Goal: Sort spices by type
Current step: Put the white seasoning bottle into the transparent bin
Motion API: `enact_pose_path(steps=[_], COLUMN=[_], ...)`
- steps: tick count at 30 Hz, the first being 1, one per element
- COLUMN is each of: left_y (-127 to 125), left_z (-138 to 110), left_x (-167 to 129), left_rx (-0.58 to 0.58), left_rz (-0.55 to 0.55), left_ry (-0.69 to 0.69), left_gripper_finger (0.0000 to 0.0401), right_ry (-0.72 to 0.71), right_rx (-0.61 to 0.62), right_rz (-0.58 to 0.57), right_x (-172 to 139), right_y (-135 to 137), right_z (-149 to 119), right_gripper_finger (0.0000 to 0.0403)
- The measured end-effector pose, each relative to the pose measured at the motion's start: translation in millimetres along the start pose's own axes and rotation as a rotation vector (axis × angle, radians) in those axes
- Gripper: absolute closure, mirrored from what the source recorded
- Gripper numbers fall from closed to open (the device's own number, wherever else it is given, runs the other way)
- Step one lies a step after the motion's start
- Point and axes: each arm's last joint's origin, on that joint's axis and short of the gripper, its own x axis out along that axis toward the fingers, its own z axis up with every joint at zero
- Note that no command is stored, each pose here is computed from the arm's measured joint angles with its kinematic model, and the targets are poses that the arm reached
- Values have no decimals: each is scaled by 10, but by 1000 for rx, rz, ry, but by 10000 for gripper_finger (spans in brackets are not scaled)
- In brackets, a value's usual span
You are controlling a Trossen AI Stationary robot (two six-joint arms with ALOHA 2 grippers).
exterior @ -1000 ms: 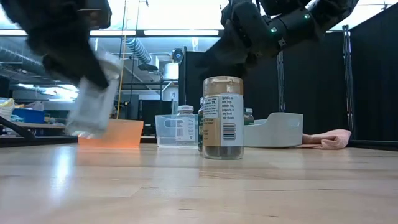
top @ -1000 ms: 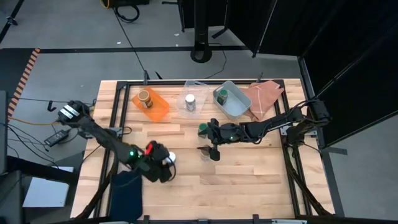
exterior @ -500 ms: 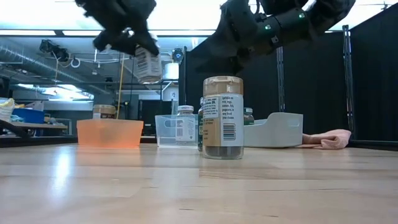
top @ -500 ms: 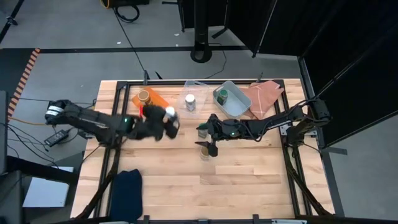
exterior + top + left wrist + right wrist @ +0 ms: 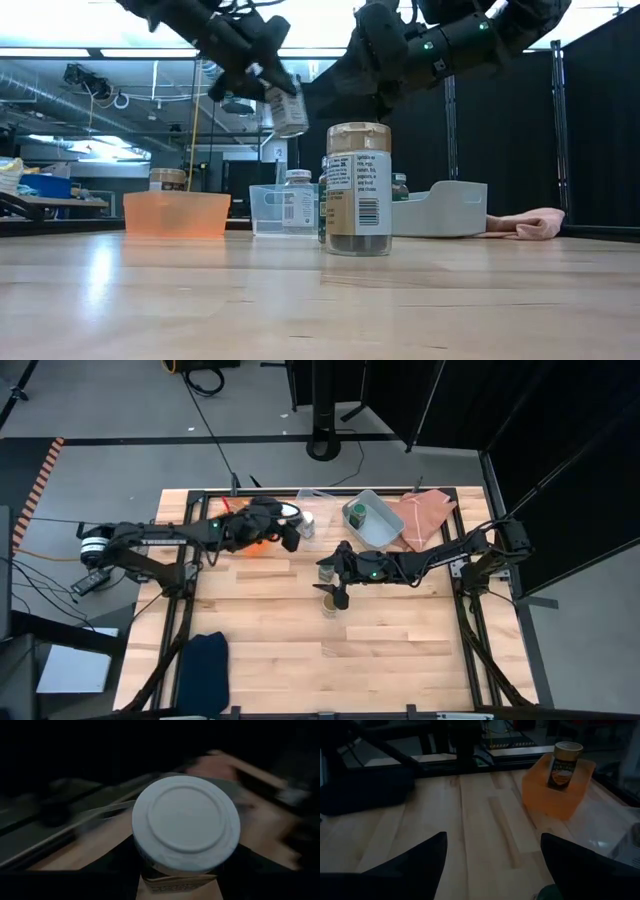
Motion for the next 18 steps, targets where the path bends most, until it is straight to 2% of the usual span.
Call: enact_pose_path(steps=[2, 11, 18], left_y=[-56, -104, -102], left_z=[-19, -153, -312], left_x=[74, 395, 640], left_rx=[23, 47, 75], left_rz=[-62, -138, -104], left_ry=[-3, 22, 43], left_gripper_finger=[199, 199, 199], right_ry=[-1, 0, -1], right_rx=[5, 68, 97], right_rz=[-11, -17, -17], right_x=[0, 0, 0], right_y=[-3, -5, -4], right_z=[0, -2, -1], right_gripper_finger=[75, 77, 77])
